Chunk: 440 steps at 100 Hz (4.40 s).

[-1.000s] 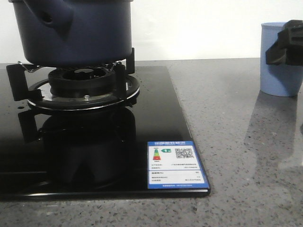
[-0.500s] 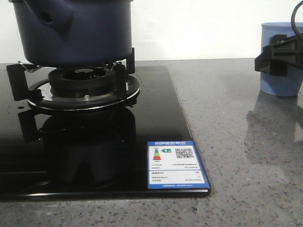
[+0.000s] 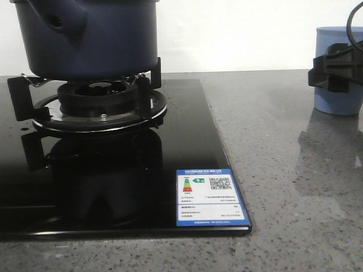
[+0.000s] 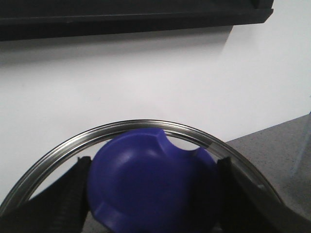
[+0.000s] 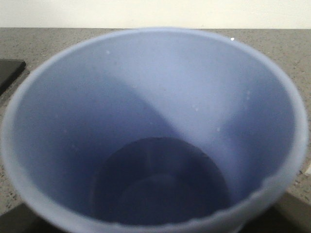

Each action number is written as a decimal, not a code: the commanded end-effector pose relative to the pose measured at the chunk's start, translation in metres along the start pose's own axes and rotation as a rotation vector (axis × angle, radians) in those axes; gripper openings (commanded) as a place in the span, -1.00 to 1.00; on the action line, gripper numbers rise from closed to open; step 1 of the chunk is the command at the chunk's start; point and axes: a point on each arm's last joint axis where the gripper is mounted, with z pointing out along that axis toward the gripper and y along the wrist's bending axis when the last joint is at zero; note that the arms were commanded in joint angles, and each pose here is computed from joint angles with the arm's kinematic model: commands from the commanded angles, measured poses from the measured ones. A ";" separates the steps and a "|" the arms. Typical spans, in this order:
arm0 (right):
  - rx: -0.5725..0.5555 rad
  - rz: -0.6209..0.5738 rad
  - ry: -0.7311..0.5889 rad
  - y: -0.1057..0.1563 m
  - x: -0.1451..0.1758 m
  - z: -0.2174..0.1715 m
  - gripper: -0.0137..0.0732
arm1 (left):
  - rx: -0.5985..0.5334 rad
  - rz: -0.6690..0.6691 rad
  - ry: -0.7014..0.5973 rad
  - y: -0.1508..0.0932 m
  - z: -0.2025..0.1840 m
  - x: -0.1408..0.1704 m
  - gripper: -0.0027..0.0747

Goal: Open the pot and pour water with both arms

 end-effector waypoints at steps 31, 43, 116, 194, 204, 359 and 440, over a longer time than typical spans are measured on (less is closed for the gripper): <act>-0.095 -0.180 -0.226 0.017 -0.078 -0.031 0.22 | -0.028 -0.029 -0.102 -0.002 -0.012 -0.023 0.00; -0.142 -0.210 -0.220 0.032 -0.101 -0.038 0.22 | -0.030 -0.029 -0.103 -0.002 -0.012 -0.023 0.00; -0.285 -0.627 -0.088 0.140 -0.198 -0.024 0.22 | -0.044 -0.030 -0.107 -0.001 -0.012 -0.023 0.00; -0.079 -1.226 -0.150 0.192 -0.203 -0.005 0.22 | -0.046 -0.030 -0.108 -0.001 -0.012 -0.023 0.00; -0.060 -1.299 -0.175 0.192 -0.205 -0.004 0.22 | -0.046 -0.030 -0.108 -0.001 -0.012 -0.023 0.00; 0.163 -1.797 -0.473 0.201 -0.228 -0.011 0.22 | -0.046 -0.031 -0.108 -0.001 -0.012 -0.023 0.00; 0.163 -1.082 -0.332 0.170 -0.241 -0.030 0.22 | -0.013 -0.041 -0.106 -0.004 -0.012 -0.023 0.00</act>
